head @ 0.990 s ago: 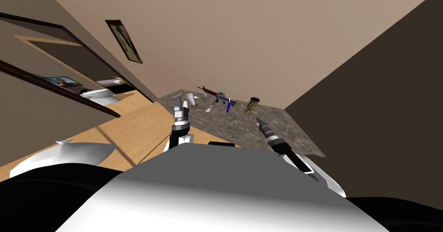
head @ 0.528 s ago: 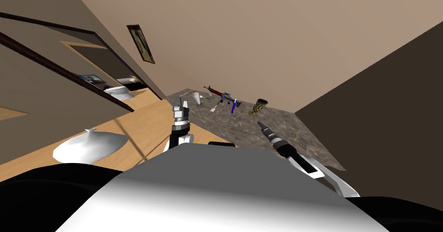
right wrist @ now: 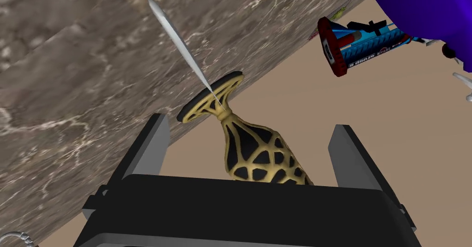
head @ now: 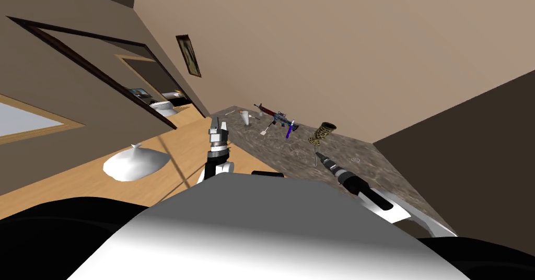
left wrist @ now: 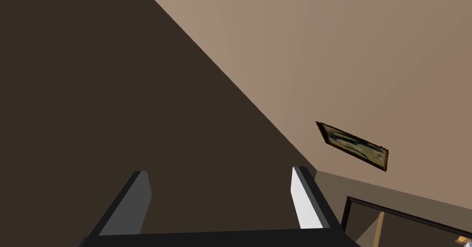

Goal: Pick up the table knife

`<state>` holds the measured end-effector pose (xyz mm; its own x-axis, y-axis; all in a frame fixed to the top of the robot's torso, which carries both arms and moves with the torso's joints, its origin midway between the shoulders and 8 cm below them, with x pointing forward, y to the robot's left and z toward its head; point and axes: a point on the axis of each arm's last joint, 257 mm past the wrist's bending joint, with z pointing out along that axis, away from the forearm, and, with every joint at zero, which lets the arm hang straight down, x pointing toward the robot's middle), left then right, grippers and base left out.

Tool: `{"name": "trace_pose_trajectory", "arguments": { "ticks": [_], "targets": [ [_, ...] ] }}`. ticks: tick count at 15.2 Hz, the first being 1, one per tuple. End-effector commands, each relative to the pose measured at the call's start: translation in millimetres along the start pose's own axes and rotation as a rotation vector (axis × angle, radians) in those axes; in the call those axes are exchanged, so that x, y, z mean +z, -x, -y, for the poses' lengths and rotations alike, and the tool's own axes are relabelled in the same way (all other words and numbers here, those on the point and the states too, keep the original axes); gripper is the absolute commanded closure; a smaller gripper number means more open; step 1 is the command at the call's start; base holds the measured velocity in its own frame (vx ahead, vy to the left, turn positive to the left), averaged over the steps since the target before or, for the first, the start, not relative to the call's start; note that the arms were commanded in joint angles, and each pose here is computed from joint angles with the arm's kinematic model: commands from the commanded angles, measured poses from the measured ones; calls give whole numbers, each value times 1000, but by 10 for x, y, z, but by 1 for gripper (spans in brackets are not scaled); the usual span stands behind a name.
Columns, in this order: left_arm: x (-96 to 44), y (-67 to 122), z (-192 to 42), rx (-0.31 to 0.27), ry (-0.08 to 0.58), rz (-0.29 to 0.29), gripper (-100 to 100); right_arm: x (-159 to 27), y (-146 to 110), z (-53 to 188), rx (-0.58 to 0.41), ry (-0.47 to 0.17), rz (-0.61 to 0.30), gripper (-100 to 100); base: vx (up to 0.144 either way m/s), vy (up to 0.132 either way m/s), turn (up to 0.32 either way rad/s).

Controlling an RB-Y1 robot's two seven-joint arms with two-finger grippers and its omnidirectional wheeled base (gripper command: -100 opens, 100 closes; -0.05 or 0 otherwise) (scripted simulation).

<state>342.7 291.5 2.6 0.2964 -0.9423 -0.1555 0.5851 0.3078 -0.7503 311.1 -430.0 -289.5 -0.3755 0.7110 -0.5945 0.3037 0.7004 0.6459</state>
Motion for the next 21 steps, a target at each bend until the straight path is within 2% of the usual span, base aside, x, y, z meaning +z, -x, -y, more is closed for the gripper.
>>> {"name": "trace_pose_trajectory", "arguments": {
  "ticks": [1, 2, 3, 5, 7, 9, 10, 11, 12, 13, 15, 16, 21],
  "targets": [
    [0, 0, 0, 0, 0, 0, 0, -47, 52, 284, -26, -85, -19, -100, 17, 68, 170],
    [0, 0, 0, 0, 0, 0, 0, -45, 72, 279, -41, -86, -24, -100, 15, 67, 170],
    [0, 0, 0, 0, 0, 0, 0, -97, 98, 473, -49, -144, -33, -100, 14, 72, 211],
    [0, 0, 0, 0, 0, 0, 0, -95, 122, 466, -66, -144, -38, -100, 13, 51, 107],
    [0, 0, 0, 0, 0, 0, 0, -211, 214, 807, -101, -250, -59, -100, 12, 57, 192],
    [0, 0, 0, 0, 0, 0, 0, -211, 236, 811, -113, -255, -62, -100, 15, 61, 144],
    [0, 0, 0, 0, 0, 0, 0, -274, 297, 967, -135, -307, -72, -100, 18, 49, 123],
    [0, 0, 0, 0, 0, 0, 0, -274, 297, 967, -135, -307, -72, -100, 20, 44, 119],
    [0, 0, 0, 0, 0, 0, 0, -342, 352, 1115, -153, -356, -79, -100, 25, 50, 154],
    [0, 0, 0, 0, 0, 0, 0, -340, 360, 1112, -157, -356, -81, -100, 23, 48, 136],
    [0, 0, 0, 0, 0, 0, 0, -475, 481, 1368, -195, -447, -95, -100, 20, 58, 211],
    [0, 0, 0, 0, 0, 0, 0, -475, 484, 1367, -196, -447, -95, -100, 21, 60, 157],
    [0, 0, 0, 0, 0, 0, 0, -761, 737, 1794, -268, -612, -117, -100, 30, 61, 183]
  ]
}}
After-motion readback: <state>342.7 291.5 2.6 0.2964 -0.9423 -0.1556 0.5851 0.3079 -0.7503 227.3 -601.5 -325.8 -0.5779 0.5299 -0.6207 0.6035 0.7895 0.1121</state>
